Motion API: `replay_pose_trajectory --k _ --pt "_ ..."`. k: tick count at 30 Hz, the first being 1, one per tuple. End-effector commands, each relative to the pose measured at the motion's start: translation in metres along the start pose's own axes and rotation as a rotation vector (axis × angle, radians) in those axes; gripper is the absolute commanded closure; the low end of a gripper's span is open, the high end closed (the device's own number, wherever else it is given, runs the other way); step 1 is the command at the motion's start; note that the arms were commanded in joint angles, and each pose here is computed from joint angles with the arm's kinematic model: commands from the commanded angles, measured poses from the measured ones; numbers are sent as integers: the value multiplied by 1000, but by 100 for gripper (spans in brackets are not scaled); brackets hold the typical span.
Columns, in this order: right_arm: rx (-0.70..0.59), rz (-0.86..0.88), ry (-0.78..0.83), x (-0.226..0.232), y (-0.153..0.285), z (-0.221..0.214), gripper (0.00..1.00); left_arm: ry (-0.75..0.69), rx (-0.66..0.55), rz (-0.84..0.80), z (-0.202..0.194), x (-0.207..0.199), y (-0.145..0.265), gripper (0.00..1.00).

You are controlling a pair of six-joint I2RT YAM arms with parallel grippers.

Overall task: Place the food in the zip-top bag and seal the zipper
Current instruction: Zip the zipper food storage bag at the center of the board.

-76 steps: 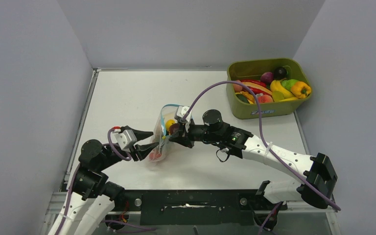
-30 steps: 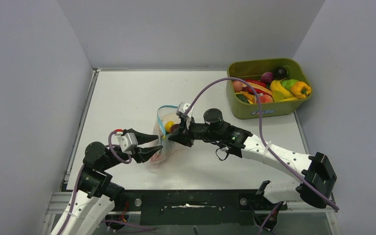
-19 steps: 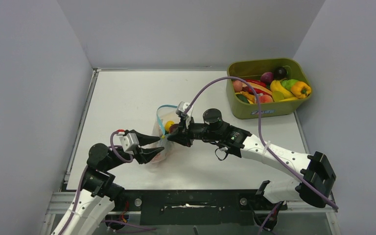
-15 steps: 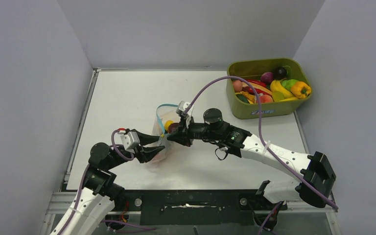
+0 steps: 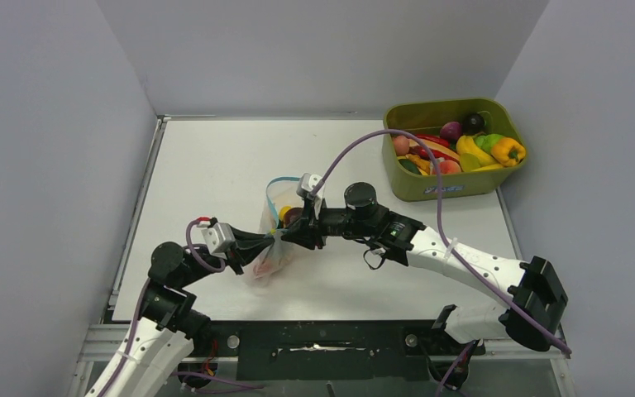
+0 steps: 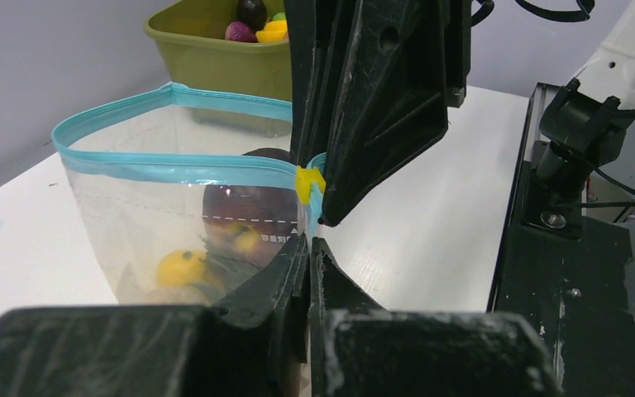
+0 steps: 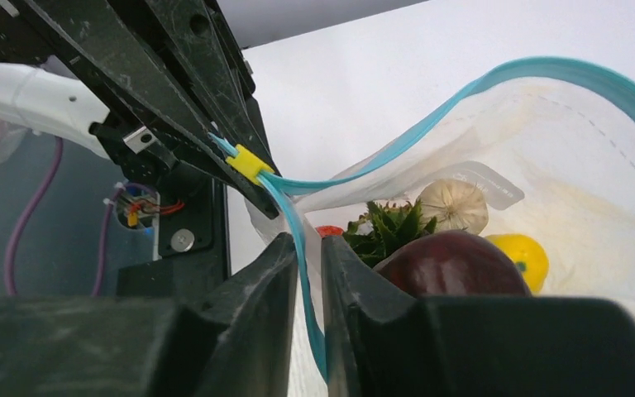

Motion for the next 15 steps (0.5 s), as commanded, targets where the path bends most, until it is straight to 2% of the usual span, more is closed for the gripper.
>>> replay_pose_trajectory --k 1,4,9,15 --pt "-76 32 179 10 14 39 73 -60 -59 -42 21 -8 1 100" --pt "-77 77 275 19 19 49 59 -63 -54 -68 19 -13 2 100" --pt "-35 117 358 23 17 51 58 -70 -64 -75 20 -14 2 100" --pt "-49 166 461 33 12 62 57 -75 -52 -80 16 -14 2 100"
Point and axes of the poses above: each gripper's point midway between its finger pads, its own y axis back along the fingers, its own x axis along the line the jaws close on, z = x × y, the point moved 1 cm from there along y, back along the fingers, and after that the axes turned 2 degrees about -y, right-handed, at the moved point
